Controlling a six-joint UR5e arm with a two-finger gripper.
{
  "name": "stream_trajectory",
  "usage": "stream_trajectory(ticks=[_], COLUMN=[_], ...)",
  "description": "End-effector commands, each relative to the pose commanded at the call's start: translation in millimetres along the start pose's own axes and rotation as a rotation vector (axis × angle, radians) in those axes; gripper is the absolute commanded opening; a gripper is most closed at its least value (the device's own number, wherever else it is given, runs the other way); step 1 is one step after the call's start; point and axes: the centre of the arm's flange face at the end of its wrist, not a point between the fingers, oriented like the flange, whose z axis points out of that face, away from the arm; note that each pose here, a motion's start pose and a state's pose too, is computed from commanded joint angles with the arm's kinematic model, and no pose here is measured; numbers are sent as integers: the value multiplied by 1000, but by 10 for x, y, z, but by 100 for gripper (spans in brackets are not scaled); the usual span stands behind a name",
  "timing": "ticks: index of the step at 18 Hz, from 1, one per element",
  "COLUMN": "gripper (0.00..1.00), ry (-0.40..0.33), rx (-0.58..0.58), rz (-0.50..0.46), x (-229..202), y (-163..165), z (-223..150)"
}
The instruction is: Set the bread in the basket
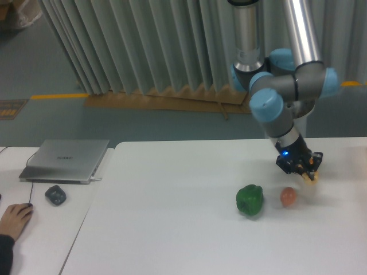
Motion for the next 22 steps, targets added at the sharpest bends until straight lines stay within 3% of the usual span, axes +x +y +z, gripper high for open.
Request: stream_trajectory(ticks=[4, 5, 7, 11, 15, 16, 17, 19, 20, 22], gripper=[0, 0, 0, 0, 0, 19, 52, 88, 100, 100], ry=[45, 37, 33, 41, 78, 87, 90, 99, 104, 111], rx=[85, 89, 51, 19, -5, -8, -8, -10, -14, -14], rz=[-81, -21, 73, 210, 328, 338, 341, 353, 358, 369], x=[-1090, -1638, -2130, -2688, -2787, -2769, -2755, -2694, -2647, -2563], y=[95, 287, 542, 666, 631, 631, 627, 625, 628, 601], z=[-92, -12, 253, 615, 981, 1031, 1037, 1065, 1078, 1085])
